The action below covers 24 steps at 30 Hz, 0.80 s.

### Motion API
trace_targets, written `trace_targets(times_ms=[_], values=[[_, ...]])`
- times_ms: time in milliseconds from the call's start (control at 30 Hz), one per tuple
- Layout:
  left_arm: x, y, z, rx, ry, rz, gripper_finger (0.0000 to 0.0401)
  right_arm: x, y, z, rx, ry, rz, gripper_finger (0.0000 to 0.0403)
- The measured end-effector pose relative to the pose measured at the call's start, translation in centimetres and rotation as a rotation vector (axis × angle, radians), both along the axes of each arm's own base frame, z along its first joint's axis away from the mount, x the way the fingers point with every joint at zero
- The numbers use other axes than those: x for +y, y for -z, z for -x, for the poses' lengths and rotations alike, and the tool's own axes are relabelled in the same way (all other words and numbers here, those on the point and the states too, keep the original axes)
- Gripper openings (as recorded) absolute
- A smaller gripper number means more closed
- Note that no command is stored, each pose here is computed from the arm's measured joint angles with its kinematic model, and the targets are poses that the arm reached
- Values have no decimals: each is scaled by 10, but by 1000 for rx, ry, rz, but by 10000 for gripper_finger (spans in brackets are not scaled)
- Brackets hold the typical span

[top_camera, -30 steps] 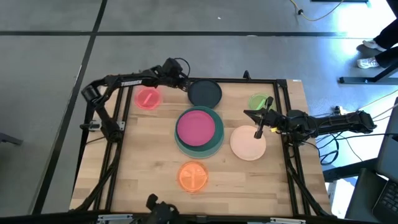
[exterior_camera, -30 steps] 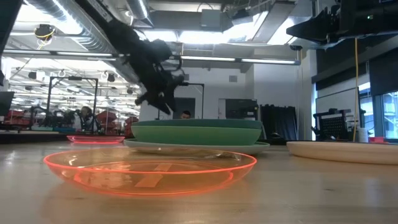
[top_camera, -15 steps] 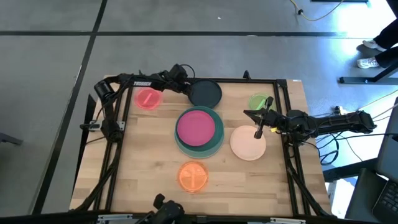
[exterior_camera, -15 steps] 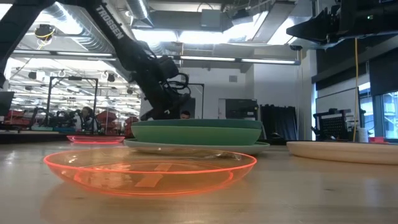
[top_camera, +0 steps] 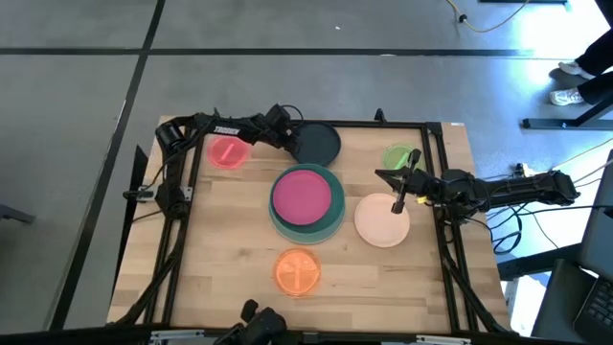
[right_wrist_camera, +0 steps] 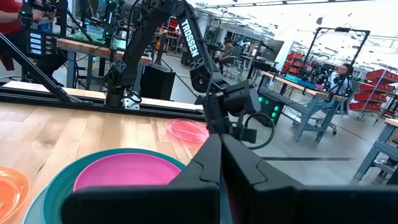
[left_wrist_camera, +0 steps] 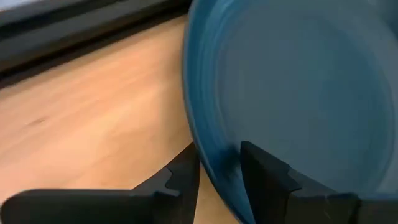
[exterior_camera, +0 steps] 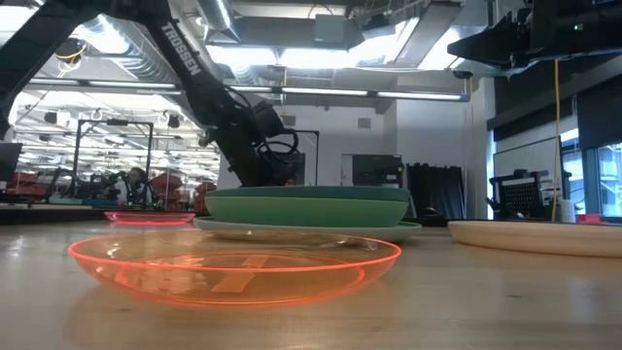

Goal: Stack plastic plates
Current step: Stack the black plate on the pink plate

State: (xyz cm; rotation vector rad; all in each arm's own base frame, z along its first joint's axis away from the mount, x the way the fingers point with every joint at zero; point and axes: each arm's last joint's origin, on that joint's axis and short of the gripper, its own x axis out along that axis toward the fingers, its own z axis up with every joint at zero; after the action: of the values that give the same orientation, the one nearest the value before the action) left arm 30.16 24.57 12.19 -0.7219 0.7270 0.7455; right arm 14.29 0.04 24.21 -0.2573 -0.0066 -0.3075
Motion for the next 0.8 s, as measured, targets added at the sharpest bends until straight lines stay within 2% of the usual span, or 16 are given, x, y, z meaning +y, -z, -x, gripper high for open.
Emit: trace_targets(times_ms=[367,800], values=[[1,-2,-2,2,-24,-46,24,0,0,0,0,0,0,7],[1,-6,-9,-49,-18,-93,15,0,1,0,8,0,1,7]])
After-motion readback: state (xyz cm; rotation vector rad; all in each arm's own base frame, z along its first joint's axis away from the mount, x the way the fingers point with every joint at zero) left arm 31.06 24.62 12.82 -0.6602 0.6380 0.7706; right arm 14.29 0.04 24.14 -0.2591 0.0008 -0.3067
